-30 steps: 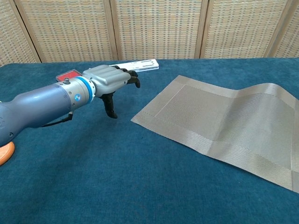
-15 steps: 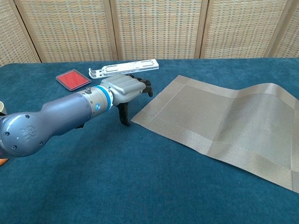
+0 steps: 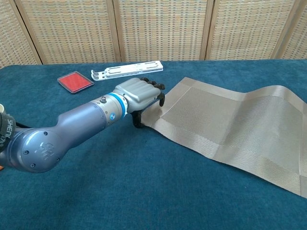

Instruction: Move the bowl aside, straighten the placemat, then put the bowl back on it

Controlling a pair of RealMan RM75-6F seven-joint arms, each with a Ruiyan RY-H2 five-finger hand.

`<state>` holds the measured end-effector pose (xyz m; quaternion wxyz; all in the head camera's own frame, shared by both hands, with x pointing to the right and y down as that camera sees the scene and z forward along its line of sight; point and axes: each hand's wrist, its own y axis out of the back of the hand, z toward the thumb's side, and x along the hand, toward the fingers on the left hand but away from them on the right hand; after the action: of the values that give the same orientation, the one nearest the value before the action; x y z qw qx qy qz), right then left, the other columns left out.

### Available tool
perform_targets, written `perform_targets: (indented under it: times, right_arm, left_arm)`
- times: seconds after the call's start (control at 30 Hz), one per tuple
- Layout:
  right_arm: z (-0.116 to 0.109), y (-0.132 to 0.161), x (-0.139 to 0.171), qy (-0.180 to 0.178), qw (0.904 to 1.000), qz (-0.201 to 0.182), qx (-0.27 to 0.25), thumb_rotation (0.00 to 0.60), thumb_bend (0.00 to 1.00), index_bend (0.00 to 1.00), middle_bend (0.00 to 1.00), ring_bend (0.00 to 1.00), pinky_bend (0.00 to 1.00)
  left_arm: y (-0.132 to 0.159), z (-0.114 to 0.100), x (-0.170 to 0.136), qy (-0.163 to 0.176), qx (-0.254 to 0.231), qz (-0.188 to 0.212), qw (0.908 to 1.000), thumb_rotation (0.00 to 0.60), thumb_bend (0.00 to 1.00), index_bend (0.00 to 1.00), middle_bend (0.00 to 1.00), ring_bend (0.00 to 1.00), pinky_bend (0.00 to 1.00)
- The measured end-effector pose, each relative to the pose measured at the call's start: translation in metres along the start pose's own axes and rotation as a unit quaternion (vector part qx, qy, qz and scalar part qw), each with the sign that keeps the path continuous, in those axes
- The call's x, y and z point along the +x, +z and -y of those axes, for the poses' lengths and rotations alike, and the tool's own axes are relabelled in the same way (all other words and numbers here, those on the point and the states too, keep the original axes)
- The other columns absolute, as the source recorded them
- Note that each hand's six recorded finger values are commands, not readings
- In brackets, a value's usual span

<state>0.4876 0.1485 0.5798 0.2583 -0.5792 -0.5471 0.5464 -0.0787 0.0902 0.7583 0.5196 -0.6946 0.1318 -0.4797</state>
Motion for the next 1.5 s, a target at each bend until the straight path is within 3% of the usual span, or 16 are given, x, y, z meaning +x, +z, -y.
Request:
perform_targets:
  times: [0.2, 0.37, 0.47, 0.6, 0.7, 1.07, 1.5]
  right_arm:
    - [-0.001, 0.000, 0.000, 0.001, 1.0000, -0.001, -0.005, 0.600, 0.17, 0.17, 0.00, 0.00, 0.00]
    - [-0.002, 0.001, 0.001, 0.000, 1.0000, -0.004, -0.007, 0.600, 0.17, 0.18, 0.00, 0.00, 0.00]
    - [-0.003, 0.002, 0.001, -0.001, 0.9999, -0.005, -0.010, 0.600, 0.17, 0.18, 0.00, 0.00, 0.00]
    - [-0.004, 0.002, 0.002, -0.002, 0.9999, -0.006, -0.011, 0.600, 0.17, 0.18, 0.00, 0.00, 0.00]
    - [-0.005, 0.002, 0.002, -0.004, 0.9999, -0.007, -0.013, 0.600, 0.17, 0.18, 0.00, 0.00, 0.00]
    - [-0.008, 0.008, 0.006, -0.008, 0.9997, -0.016, -0.014, 0.600, 0.17, 0.18, 0.00, 0.00, 0.00]
    - [-0.005, 0.018, 0.014, -0.002, 0.9995, -0.031, -0.004, 0.600, 0.17, 0.18, 0.00, 0.00, 0.00]
  left_arm:
    - [0.009, 0.002, 0.002, 0.011, 0.001, 0.007, 0.9999, 0.600, 0.38, 0.27, 0.00, 0.00, 0.00]
    - [0.008, -0.001, 0.002, 0.024, -0.006, 0.007, 0.9997, 0.600, 0.52, 0.30, 0.00, 0.00, 0.00]
    - [0.007, -0.005, 0.002, 0.035, -0.015, 0.004, 0.9993, 0.600, 0.55, 0.43, 0.00, 0.00, 0.00]
    - [0.006, -0.009, 0.001, 0.052, -0.031, 0.004, 0.9982, 0.600, 0.55, 0.67, 0.00, 0.00, 0.00]
    - [0.004, -0.012, -0.001, 0.065, -0.032, 0.005, 0.9974, 0.600, 0.55, 0.74, 0.00, 0.00, 0.00]
    - [-0.023, -0.012, -0.024, 0.087, -0.052, -0.008, 0.9948, 0.600, 0.54, 0.85, 0.00, 0.00, 0.00]
    - [-0.048, -0.014, -0.075, 0.104, -0.070, -0.004, 0.9921, 0.600, 0.54, 0.85, 0.00, 0.00, 0.00]
